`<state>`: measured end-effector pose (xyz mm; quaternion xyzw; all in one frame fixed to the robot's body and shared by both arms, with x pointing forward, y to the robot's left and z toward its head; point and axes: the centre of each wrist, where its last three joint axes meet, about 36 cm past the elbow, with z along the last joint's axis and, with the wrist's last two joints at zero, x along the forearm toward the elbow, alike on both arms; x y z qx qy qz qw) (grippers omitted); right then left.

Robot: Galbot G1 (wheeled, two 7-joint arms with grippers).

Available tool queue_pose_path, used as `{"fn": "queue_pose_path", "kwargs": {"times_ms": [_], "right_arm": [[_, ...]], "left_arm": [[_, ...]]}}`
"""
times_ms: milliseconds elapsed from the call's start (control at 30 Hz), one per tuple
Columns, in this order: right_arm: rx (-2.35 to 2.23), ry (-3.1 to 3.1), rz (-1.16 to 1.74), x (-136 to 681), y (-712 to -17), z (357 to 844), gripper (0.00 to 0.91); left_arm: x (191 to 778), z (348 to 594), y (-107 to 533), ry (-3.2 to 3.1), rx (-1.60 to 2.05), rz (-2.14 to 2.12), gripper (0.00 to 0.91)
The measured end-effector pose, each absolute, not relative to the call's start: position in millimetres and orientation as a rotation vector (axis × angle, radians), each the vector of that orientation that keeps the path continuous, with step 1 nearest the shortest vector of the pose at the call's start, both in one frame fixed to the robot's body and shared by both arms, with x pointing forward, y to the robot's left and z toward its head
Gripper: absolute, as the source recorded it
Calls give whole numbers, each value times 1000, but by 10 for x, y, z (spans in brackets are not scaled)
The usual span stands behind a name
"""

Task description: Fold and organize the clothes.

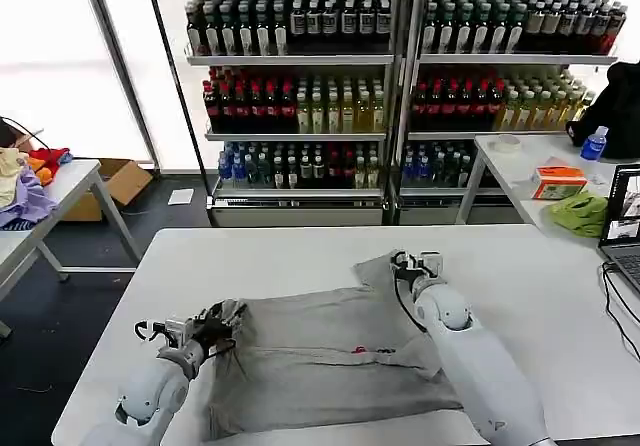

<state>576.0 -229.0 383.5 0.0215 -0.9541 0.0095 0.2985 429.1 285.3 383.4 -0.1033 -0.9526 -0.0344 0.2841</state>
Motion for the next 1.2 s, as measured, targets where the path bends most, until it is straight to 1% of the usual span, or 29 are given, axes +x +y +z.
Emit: {"fn": "queue_pose_path", "kwargs": {"times_ms": [233,467,667,967,1200], "right_arm": [[64,-2536,18,5667,-2323,3808,0],[79,-2572,-4,5513,-2339,3882,0],[91,-2641,-36,5361,-2325,4113,0],[100,-2758,-74,5036,-2336,4529,0],[87,-2803,-111,4594,-2351,4651,0]], "left_arm": [[4289,3819,2801,-2553,-287,-70,0],[4282,3858,2755,-2585,-298,-27,0],[4233,3931,2760,-2646,-296,-16,0],[4085,4111,2765,-2717,-338,-18,0],[3877,4198,2762,-2726,-350,-28,0]]}}
